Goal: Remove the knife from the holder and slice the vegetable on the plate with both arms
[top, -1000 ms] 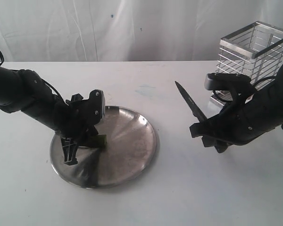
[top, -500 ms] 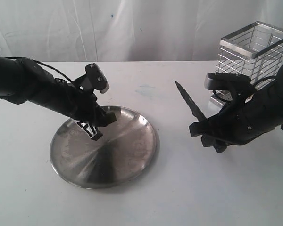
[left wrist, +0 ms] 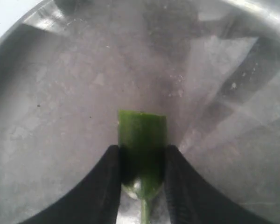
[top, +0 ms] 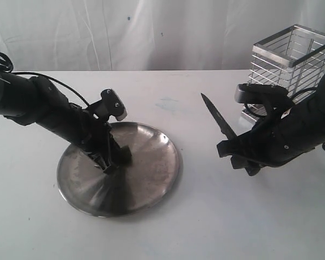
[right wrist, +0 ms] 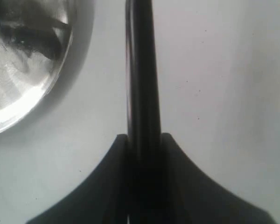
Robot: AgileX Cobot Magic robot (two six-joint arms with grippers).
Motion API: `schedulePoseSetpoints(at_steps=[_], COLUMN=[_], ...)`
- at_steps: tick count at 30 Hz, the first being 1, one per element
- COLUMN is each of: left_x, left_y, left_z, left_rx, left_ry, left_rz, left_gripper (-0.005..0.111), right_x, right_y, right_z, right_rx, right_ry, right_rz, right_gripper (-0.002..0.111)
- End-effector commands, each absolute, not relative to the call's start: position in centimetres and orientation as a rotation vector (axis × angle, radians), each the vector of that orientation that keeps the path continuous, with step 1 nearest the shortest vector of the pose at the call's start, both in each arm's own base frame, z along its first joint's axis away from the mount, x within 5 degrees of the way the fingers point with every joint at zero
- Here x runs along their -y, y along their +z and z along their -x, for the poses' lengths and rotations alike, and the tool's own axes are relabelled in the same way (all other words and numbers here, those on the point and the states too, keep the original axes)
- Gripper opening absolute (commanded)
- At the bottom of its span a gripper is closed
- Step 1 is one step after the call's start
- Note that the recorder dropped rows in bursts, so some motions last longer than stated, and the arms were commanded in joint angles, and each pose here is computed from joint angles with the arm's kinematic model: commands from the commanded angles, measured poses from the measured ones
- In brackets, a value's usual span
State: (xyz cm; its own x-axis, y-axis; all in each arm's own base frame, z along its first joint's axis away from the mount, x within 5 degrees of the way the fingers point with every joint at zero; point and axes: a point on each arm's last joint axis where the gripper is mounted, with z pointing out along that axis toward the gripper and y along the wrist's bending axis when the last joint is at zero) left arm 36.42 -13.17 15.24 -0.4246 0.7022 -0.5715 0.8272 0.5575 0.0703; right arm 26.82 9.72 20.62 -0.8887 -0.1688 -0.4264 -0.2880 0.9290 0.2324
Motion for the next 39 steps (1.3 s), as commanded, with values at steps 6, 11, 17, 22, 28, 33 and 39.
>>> schedulePoseSetpoints(at_steps=[6,11,17,22,28,33,39], left_x=[12.9,13.1,13.4,12.9,12.7,11.9,10.6], left_y=[14.9,16.4,23.5,26.5,24.9,23.8,23.6], left_z=[-36.1,-36.3,-36.5,-35.7,-35.8,-36.4,-37.1], left_rx=[-2.312,-2.275,-2.148,-2.106,-2.183,-2.239,-2.252], left_ry=[-0.304,-0.307,-0.334,-0.331,-0.392,-0.412,-0.454], left_rz=[-1.218,-1.222,-1.075,-0.992,-0.772,-0.613,-0.468], left_gripper=[0.043,0.055,0.055,0.015,0.0,0.0,0.0], right_x=[-9.5,-9.5,-11.0,-15.0,-20.4,-23.6,-25.7], right_y=[20.9,20.9,21.4,22.3,19.8,18.2,18.3], right_z=[-27.0,-27.0,-26.6,-25.4,-26.0,-26.7,-26.8], right_rx=[-2.661,-2.659,-2.615,-2.563,-2.607,-2.647,-2.648], right_ry=[0.405,0.402,0.398,0.44,0.409,0.428,0.449], right_rz=[0.328,0.34,0.569,0.758,0.706,0.686,0.675], right_gripper=[0.0,0.0,0.0,0.0,0.0,0.0,0.0])
